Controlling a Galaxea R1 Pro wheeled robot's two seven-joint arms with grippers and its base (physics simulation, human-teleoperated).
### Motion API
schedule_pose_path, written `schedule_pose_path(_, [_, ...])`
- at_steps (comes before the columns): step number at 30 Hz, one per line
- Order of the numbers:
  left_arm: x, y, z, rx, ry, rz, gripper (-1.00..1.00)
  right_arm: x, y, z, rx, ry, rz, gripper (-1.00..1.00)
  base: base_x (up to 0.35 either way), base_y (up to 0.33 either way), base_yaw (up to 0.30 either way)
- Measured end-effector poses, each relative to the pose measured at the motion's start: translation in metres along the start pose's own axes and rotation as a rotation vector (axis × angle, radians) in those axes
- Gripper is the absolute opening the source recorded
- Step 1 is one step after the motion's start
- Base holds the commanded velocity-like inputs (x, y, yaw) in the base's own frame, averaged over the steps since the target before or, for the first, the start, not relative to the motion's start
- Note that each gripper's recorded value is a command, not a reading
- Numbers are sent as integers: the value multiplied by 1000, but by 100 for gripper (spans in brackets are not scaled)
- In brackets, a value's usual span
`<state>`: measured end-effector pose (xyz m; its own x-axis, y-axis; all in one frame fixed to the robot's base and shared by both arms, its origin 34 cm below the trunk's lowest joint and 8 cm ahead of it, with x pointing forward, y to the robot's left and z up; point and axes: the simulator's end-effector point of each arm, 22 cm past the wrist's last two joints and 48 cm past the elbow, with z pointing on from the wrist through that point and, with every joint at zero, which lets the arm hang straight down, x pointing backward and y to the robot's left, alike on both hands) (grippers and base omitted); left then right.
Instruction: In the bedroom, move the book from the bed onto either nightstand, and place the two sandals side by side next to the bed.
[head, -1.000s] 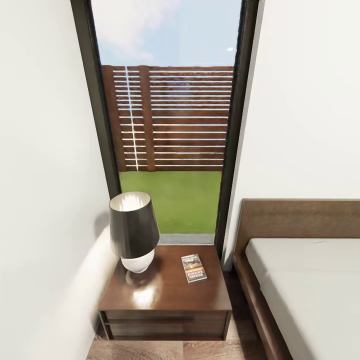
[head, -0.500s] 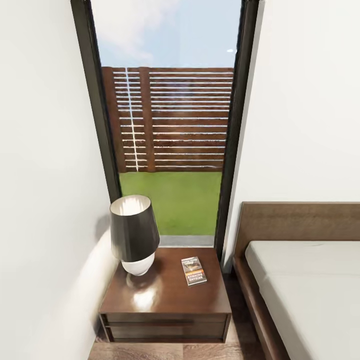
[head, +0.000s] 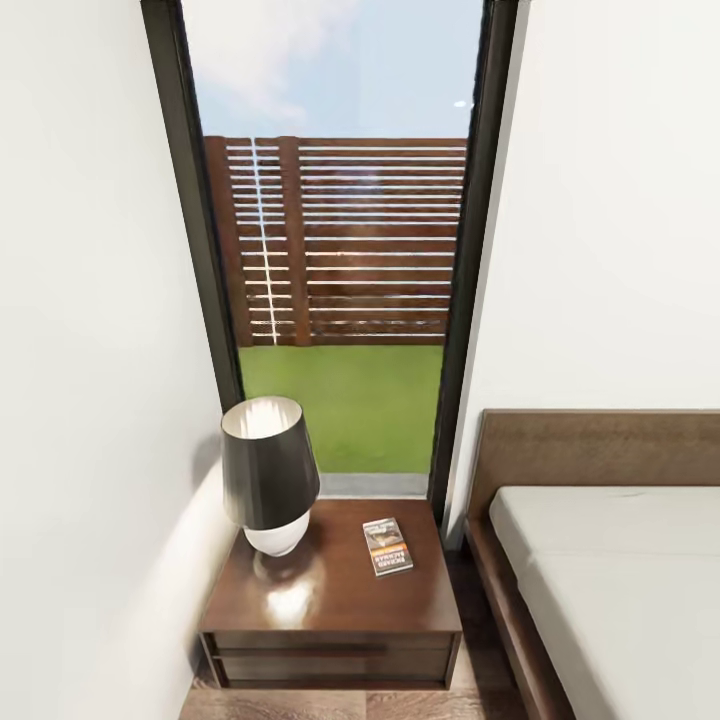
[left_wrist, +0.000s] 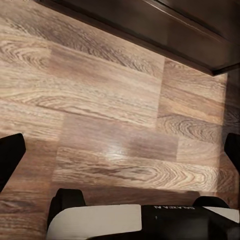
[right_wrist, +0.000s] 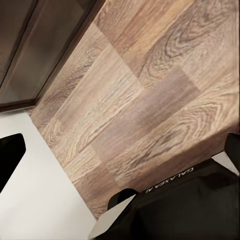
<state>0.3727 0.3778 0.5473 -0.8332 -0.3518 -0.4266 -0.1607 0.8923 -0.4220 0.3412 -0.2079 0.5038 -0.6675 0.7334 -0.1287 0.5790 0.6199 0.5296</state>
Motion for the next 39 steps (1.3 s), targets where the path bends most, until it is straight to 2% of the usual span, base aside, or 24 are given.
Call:
schedule_pose_path(2, [-1,0,-2,-7,2,1,100,0,-1,-3,8,1,0,100,0,0,0])
schedule_pose_path(17, [17,14,-20,-148,57,30,100,4,-42,-30,247,16,-1,100,0,0,0])
schedule_pose_path(21, [22,21,-26,-207,76,51,100,5,-51,-39,304,25,-22,100,0,0,0])
schedule_pose_path(29, [26,28,-36,-296,97,74,100,6,-53,-51,338,48,-86,100,0,0,0])
schedule_pose_path(39, [30,26,-45,-370,110,84,100,6,-47,-64,343,52,-100,100,0,0,0])
